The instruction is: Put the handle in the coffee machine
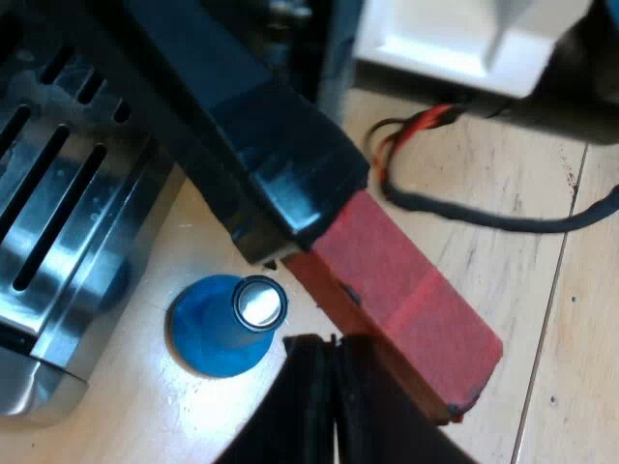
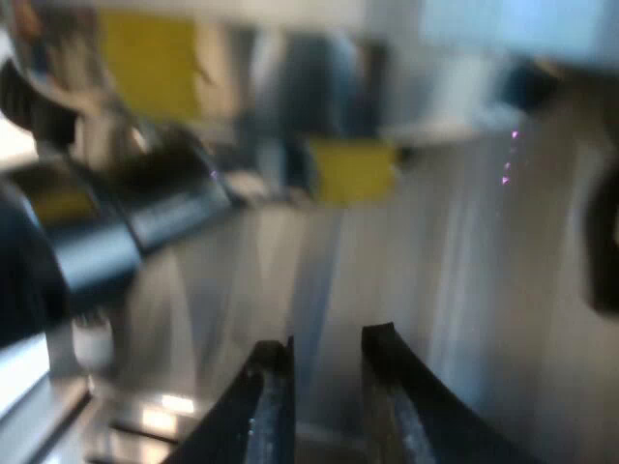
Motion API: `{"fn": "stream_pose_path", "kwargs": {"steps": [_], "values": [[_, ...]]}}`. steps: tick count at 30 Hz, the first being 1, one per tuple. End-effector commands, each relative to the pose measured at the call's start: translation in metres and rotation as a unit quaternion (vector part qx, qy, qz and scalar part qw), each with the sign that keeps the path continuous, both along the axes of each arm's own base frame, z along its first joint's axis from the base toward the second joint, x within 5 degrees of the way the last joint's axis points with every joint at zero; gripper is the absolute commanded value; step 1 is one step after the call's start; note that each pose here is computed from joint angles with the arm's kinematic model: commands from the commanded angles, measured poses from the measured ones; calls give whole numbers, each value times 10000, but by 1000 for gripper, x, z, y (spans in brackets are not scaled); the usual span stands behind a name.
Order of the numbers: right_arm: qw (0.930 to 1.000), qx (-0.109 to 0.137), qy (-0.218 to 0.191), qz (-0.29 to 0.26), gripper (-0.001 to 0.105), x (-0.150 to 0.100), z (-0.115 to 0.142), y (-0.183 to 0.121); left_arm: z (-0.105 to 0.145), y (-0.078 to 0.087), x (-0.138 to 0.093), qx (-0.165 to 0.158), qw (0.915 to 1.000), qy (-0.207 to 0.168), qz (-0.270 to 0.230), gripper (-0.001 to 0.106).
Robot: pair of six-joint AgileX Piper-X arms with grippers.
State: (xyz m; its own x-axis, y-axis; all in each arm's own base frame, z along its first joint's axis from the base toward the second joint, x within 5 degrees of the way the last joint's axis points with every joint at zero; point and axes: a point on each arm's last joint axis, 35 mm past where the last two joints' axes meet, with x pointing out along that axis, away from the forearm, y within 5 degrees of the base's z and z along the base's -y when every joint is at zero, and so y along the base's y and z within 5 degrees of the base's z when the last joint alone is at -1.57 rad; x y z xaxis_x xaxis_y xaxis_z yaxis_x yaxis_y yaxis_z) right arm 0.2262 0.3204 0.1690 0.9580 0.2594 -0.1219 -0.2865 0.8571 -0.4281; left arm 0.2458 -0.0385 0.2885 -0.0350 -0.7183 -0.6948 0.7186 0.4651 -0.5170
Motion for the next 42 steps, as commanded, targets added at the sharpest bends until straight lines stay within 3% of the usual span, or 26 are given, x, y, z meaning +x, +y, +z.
{"fn": "stream_pose_path", "kwargs": {"steps": [1, 7, 11, 13, 17, 23, 25, 31, 42], "values": [[10000, 67, -40, 19, 22, -6, 7, -9, 3, -8, -11, -573, 9975, 385, -124, 1], [9999, 33, -15, 116, 22, -28, 15, -33, 3, -8, -11, -561, 9974, 425, -122, 1], [9995, -201, 126, 211, 22, -39, 17, -41, 3, -8, -11, -561, 9975, 424, -122, 1], [9963, -640, 423, 384, 22, -60, 21, -54, 3, -8, -11, -559, 9974, 438, -109, 0], [9938, -749, 645, 512, 22, -79, 31, -70, 3, -8, -12, -521, 9977, 425, -102, 0], [9841, -277, 904, 1504, 22, -114, 66, -92, 6, -7, -14, -426, 9984, 355, -98, 0], [9787, 12, 817, 1885, 22, -127, 84, -96, 6, -7, -14, -382, 9984, 409, -33, 0], [9691, 422, 584, 2360, 22, -151, 112, -108, 4, -6, -12, -160, 9992, 372, 40, 0], [9636, 509, 542, 2568, 22, -161, 117, -109, 12, -5, -10, 51, 9996, 47, 290, 0]]}}
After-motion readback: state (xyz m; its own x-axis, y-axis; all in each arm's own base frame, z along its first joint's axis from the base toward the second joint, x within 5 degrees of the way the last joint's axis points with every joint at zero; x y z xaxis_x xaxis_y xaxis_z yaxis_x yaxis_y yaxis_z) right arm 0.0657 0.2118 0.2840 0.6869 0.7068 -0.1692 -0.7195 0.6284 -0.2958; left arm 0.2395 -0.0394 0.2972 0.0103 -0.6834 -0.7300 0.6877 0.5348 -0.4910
